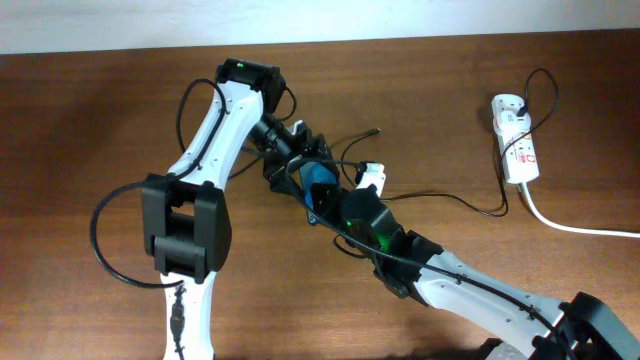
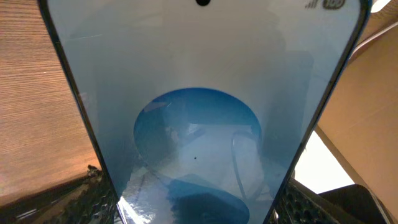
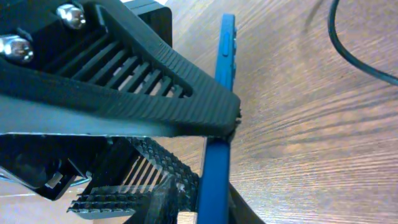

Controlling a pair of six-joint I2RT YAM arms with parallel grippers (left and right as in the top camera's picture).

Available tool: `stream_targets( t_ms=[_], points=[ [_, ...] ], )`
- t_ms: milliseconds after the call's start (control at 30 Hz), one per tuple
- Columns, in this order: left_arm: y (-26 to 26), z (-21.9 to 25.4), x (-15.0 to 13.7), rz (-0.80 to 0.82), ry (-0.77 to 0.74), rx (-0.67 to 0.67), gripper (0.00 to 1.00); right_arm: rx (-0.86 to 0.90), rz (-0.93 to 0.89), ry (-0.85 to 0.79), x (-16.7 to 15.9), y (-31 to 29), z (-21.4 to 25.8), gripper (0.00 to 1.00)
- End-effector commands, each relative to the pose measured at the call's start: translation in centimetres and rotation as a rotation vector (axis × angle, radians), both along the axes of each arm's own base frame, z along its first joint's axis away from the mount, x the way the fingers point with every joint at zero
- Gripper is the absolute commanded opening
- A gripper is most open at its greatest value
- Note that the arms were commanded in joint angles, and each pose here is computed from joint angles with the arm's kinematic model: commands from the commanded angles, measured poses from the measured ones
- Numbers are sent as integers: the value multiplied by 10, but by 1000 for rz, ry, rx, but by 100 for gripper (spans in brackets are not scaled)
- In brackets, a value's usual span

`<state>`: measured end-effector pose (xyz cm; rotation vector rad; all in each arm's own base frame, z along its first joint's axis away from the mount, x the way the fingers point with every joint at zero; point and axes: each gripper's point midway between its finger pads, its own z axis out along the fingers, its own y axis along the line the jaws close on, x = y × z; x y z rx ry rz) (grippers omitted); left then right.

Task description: Plug charger to phone and switch on socket

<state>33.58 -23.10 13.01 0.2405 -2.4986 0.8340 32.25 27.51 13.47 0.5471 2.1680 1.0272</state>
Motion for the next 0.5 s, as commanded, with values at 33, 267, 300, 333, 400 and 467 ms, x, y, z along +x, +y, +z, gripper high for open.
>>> stream_targets(
  t_ms=[33, 267, 300, 333, 400, 467],
  points=[
    [-8, 9, 3, 15, 0, -48, 66, 35, 36, 3, -2, 11, 6, 14],
    [-8, 9, 3, 15, 1, -47, 72, 41, 52, 8, -4, 13, 6, 4],
    [-8, 9, 3, 15, 1, -47, 77, 42, 52, 8, -4, 13, 7, 4],
    [-8, 9, 3, 15, 1, -47, 87, 41, 52, 8, -3, 13, 6, 4],
    [-8, 8, 3, 15, 1, -47, 99, 40, 51, 8, -3, 13, 6, 4],
    [-6, 8, 4, 19, 1, -47, 99, 35, 44, 10, -1, 10, 5, 4]
  ],
)
